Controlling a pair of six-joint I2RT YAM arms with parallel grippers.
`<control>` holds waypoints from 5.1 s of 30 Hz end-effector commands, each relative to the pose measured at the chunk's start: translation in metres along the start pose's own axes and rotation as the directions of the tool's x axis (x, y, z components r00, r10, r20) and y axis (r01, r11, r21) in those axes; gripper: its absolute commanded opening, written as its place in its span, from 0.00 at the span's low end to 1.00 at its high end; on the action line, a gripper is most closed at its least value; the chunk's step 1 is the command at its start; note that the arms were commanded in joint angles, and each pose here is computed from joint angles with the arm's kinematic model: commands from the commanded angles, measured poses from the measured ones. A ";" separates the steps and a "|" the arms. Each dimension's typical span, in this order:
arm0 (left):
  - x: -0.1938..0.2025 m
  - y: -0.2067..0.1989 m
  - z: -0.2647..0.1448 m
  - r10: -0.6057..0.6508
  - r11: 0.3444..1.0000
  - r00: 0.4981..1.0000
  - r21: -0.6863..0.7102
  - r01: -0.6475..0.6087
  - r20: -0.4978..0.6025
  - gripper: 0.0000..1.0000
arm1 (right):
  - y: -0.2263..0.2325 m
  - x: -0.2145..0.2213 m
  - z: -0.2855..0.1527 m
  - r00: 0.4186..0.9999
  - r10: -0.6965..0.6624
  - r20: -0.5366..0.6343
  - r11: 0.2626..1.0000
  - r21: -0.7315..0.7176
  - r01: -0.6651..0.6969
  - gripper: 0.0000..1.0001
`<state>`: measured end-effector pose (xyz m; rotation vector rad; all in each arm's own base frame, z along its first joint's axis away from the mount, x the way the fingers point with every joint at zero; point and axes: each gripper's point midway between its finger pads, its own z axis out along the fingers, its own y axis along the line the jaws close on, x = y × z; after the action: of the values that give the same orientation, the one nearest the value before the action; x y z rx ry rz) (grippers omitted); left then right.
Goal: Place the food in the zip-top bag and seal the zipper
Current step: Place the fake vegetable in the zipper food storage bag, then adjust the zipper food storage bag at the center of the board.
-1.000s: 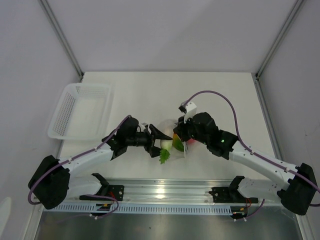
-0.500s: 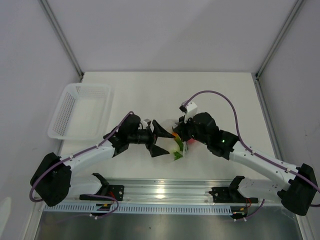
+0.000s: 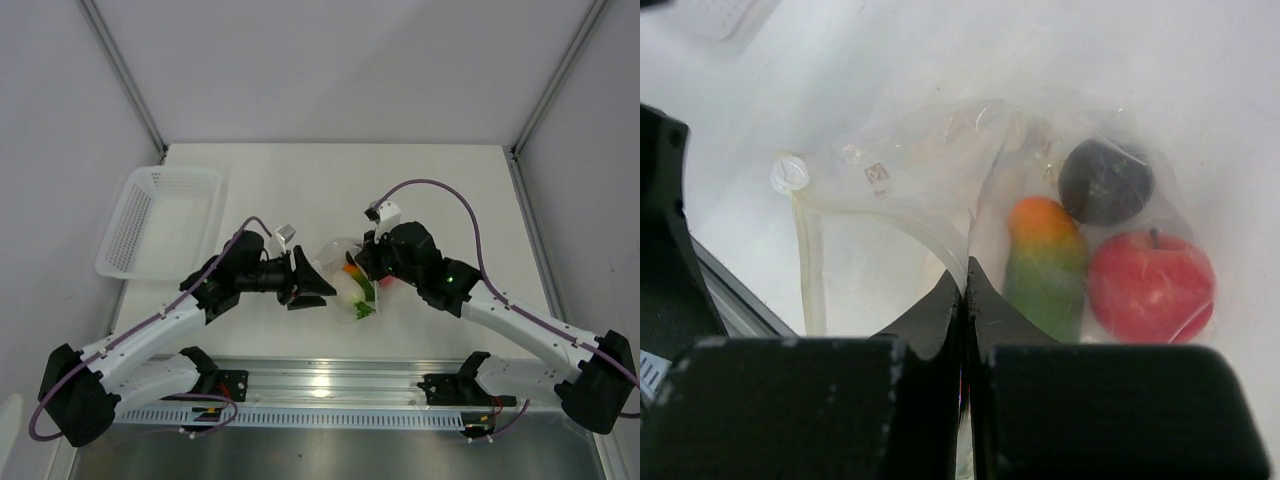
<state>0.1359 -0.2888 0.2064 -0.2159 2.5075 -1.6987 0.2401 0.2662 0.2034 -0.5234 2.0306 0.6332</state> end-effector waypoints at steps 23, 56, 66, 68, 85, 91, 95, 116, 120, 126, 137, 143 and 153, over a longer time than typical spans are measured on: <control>-0.015 0.051 0.017 0.184 0.973 0.978 -0.161 -0.167 0.095 0.33 | 0.015 -0.031 -0.021 0.997 0.052 0.058 0.998 -0.050 -0.049 0.00; -0.011 0.051 0.058 0.219 0.958 0.975 -0.199 -0.206 0.047 0.15 | 0.021 -0.037 -0.034 0.993 0.107 0.058 0.992 -0.072 -0.103 0.00; -0.031 0.023 0.038 0.369 0.907 0.921 -0.262 -0.329 0.122 0.01 | 0.025 -0.030 -0.041 0.988 0.156 0.017 0.985 -0.081 -0.154 0.00; -0.037 0.002 0.030 0.431 0.888 0.890 -0.247 -0.388 0.149 0.00 | 0.028 -0.028 -0.044 0.987 0.161 0.001 0.982 -0.096 -0.160 0.00; -0.021 -0.074 0.003 0.620 0.785 0.777 -0.089 -0.613 0.115 0.01 | 0.087 -0.047 -0.075 0.971 0.233 -0.050 0.910 -0.340 -0.236 0.00; -0.016 -0.058 0.010 0.603 0.798 0.794 -0.091 -0.596 0.076 0.01 | 0.085 -0.033 -0.057 0.948 0.304 -0.091 0.899 -0.302 -0.317 0.00; -0.017 -0.038 0.015 0.584 0.810 0.809 -0.116 -0.575 0.068 0.01 | 0.084 -0.029 -0.052 0.938 0.334 -0.091 0.892 -0.292 -0.346 0.00; -0.025 -0.029 0.002 0.610 0.791 0.787 -0.126 -0.598 0.093 0.01 | 0.069 -0.034 -0.043 0.978 0.166 -0.128 0.960 -0.207 -0.190 0.47; -0.024 -0.029 0.000 0.608 0.794 0.787 -0.117 -0.597 0.103 0.01 | 0.067 -0.049 -0.043 0.981 0.158 -0.109 0.964 -0.197 -0.177 0.54; -0.023 -0.032 -0.003 0.609 0.793 0.782 -0.095 -0.602 0.131 0.01 | 0.066 -0.053 -0.034 0.976 0.143 -0.167 0.966 -0.190 -0.174 0.56; -0.025 -0.045 -0.017 0.630 0.774 0.749 -0.092 -0.626 0.204 0.01 | 0.076 -0.058 -0.018 0.964 0.105 -0.244 0.962 -0.222 -0.161 0.54; -0.025 -0.045 -0.012 0.626 0.778 0.757 -0.084 -0.622 0.190 0.00 | 0.076 -0.056 -0.013 0.961 0.086 -0.263 0.965 -0.218 -0.146 0.52; -0.025 -0.043 -0.008 0.616 0.786 0.766 -0.075 -0.614 0.182 0.01 | 0.069 -0.058 0.001 0.951 0.119 -0.286 0.975 -0.149 -0.167 0.51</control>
<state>0.1588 -0.2908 0.2394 0.3809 2.1555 -1.2837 0.2218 0.3250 0.2627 -0.6217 2.3006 0.8837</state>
